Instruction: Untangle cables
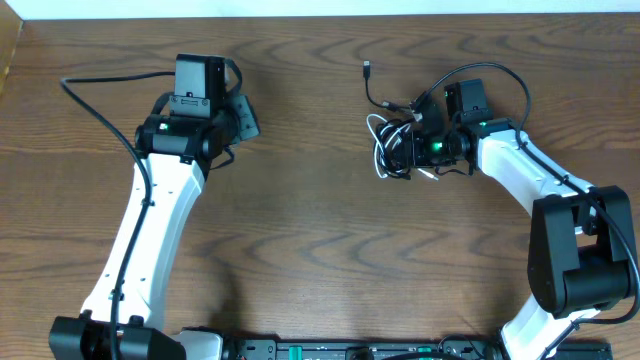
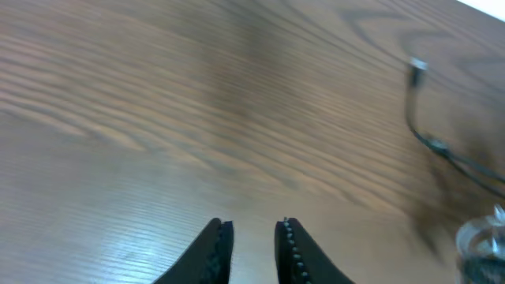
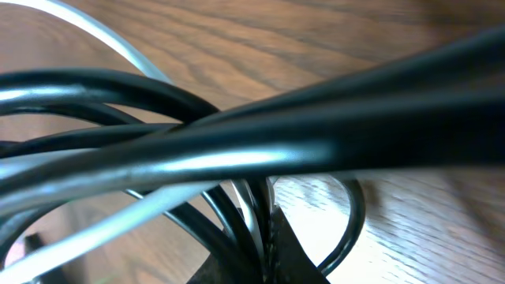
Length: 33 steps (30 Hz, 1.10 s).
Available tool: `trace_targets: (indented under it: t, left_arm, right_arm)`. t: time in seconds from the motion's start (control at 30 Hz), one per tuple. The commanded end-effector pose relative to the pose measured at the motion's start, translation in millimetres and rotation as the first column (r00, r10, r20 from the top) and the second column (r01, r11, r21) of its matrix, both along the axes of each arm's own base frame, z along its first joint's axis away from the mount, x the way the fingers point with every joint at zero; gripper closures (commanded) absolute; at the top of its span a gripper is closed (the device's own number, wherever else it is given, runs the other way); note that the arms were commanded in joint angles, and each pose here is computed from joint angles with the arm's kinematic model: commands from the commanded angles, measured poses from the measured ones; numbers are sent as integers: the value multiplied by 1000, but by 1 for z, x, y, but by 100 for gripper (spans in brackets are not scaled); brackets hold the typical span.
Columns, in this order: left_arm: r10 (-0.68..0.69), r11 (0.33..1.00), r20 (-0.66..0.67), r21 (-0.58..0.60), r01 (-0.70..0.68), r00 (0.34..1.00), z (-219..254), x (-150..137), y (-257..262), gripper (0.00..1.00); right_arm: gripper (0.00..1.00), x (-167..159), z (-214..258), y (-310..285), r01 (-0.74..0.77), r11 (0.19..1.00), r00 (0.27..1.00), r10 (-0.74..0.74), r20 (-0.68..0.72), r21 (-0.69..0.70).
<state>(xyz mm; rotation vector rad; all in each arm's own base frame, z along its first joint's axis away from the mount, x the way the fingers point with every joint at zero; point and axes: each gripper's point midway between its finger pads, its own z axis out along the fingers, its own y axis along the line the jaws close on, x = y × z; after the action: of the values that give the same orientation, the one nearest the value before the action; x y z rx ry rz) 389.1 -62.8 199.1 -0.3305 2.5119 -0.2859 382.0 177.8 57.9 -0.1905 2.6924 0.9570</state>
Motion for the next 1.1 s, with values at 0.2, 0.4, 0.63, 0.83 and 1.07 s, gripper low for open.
trace_targets:
  t: [0.2, 0.4, 0.63, 0.83, 1.07]
  left_arm:
    - [-370, 885, 97, -266, 382, 924, 25, -14, -95, 72]
    - [-455, 828, 142, -294, 477, 879, 25, -13, -131, 71]
    - [-562, 741, 109, -374, 557, 820, -8, -16, -181, 71]
    - [-582, 686, 131, -450, 572, 802, -23, -7, -210, 72]
    - [-607, 613, 244, -463, 641, 756, -9, 1, -230, 71]
  right_arm:
    - [97, -7, 20, 22, -102, 982, 995, 98, 29, 157]
    - [96, -7, 19, 22, -102, 982, 995, 99, 28, 157]
    - [94, -7, 19, 22, -102, 982, 995, 98, 29, 156]
    - [94, -7, 19, 22, -100, 983, 995, 97, 29, 152]
    - [93, -7, 19, 21, -99, 984, 995, 95, 31, 150]
